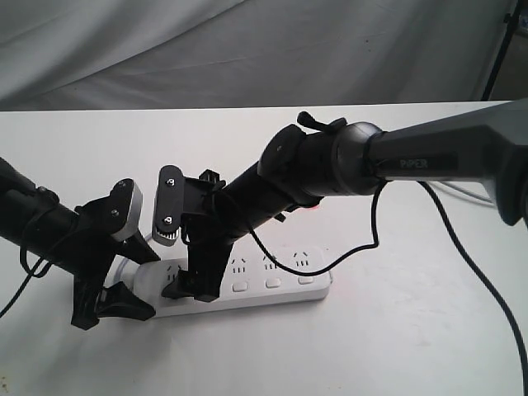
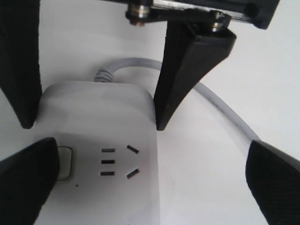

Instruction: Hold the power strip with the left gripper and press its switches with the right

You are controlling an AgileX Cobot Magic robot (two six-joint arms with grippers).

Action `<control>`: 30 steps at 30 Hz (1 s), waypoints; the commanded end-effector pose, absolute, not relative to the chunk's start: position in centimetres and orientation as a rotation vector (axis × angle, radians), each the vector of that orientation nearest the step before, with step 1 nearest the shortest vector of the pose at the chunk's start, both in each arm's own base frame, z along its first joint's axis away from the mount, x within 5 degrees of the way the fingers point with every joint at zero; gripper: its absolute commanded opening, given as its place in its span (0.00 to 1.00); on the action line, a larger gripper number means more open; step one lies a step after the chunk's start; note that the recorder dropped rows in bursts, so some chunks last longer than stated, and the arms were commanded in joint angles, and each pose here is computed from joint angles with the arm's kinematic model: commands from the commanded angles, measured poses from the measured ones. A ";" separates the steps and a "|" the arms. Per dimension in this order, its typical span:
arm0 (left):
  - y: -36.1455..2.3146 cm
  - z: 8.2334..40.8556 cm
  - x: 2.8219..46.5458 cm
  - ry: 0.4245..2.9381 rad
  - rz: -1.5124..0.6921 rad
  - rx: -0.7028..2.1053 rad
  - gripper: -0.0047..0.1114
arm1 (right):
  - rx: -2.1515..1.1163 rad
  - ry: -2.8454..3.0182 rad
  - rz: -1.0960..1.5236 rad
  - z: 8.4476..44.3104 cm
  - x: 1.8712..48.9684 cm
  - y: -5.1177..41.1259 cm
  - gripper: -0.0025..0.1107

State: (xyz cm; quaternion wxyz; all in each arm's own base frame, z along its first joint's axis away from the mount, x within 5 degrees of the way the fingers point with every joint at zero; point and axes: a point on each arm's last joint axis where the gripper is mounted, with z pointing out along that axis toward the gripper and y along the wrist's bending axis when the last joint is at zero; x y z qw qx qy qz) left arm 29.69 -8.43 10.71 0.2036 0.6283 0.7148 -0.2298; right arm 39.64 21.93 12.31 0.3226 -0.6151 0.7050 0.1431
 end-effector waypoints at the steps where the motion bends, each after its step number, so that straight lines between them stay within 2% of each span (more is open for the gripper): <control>1: -8.3 10.6 30.0 1.997 -0.586 1.754 0.04 | -1.620 1.821 0.368 13.6 39.1 22.2 0.93; 7: -8.3 10.6 30.0 1.997 -0.586 1.754 0.04 | -1.591 1.814 0.368 15.3 39.0 22.1 0.93; 16: -8.3 10.6 30.0 1.997 -0.586 1.754 0.04 | -1.642 1.824 0.328 15.2 38.9 21.8 0.93; 30: -8.3 10.6 30.0 1.997 -0.586 1.754 0.04 | -1.612 1.921 0.420 15.1 39.9 17.5 0.93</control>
